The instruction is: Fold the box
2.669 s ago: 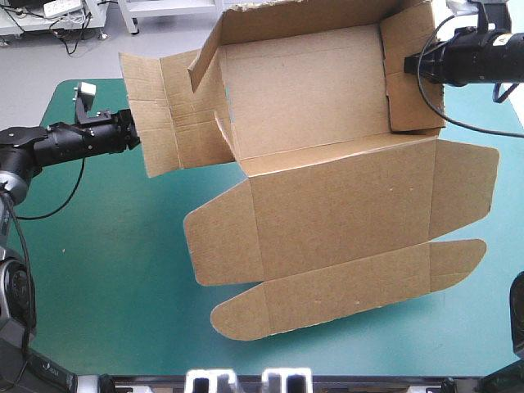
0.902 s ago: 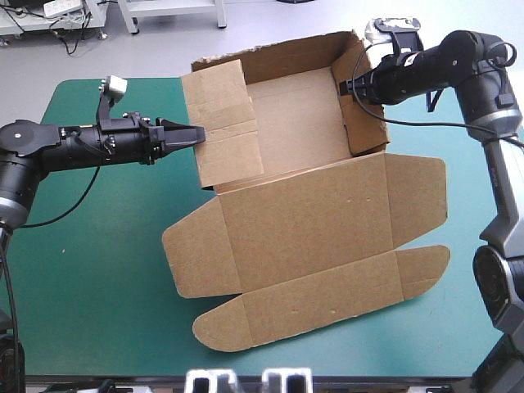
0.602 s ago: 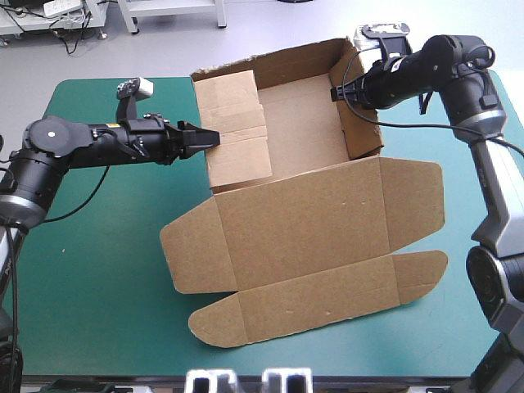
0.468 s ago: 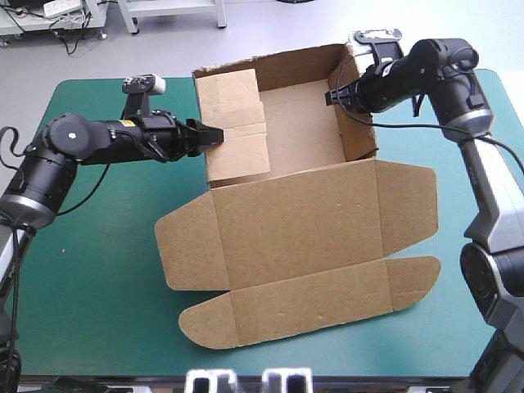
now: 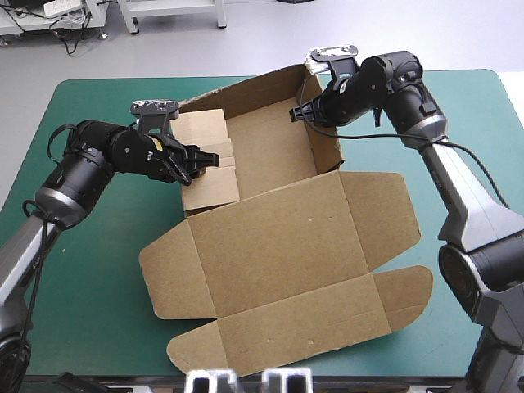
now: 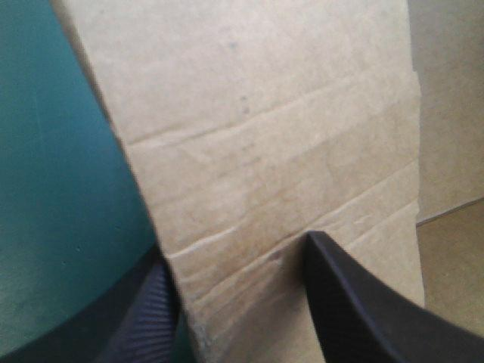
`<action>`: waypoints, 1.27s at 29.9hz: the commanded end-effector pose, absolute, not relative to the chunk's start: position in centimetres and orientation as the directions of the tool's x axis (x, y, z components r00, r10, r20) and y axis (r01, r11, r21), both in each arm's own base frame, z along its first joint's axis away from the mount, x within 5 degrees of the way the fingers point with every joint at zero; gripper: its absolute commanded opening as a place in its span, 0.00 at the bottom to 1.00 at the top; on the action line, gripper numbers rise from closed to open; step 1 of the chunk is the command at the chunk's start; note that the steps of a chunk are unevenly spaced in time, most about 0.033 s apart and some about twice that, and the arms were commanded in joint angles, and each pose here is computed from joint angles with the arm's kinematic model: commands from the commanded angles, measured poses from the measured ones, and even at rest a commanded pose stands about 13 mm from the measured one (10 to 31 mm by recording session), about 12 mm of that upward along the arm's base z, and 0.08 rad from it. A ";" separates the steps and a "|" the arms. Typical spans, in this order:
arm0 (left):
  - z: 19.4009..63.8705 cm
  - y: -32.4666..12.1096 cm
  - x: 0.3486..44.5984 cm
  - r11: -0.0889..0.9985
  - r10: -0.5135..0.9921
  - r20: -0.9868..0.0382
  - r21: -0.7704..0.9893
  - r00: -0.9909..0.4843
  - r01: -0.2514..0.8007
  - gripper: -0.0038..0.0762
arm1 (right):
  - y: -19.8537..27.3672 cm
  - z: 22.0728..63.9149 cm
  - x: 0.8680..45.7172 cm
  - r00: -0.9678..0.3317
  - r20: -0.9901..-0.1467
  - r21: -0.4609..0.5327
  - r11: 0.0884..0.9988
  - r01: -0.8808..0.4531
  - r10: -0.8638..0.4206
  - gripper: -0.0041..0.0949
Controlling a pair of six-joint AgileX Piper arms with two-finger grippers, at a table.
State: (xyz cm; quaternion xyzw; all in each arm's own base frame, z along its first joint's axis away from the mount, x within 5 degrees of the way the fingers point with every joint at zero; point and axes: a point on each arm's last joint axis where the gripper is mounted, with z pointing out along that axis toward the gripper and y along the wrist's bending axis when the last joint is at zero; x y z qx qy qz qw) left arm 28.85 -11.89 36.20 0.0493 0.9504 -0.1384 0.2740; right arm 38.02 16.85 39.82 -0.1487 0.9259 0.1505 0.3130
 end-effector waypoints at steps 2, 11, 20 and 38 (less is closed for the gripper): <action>37.0 -12.7 29.1 0.946 -0.009 -0.548 -0.276 -0.836 0.171 0.49 | 18.5 43.3 36.1 -0.723 -0.688 0.365 0.833 -0.416 -0.060 0.02; 33.9 -12.0 30.5 0.985 -0.065 -0.430 -0.171 -0.900 0.010 0.49 | 19.2 41.9 36.3 -0.793 -0.605 0.444 0.796 -0.412 -0.073 0.02; 35.0 -10.6 30.4 0.970 -0.239 -0.483 -0.156 -0.842 -0.185 0.49 | 15.5 42.8 37.6 -0.824 -0.565 0.598 0.704 -0.384 0.030 0.02; 34.5 -14.0 32.3 0.913 -0.223 -0.514 -0.409 -0.828 0.009 0.04 | 14.6 41.1 37.7 -0.812 -0.568 0.392 0.825 -0.407 -0.132 0.02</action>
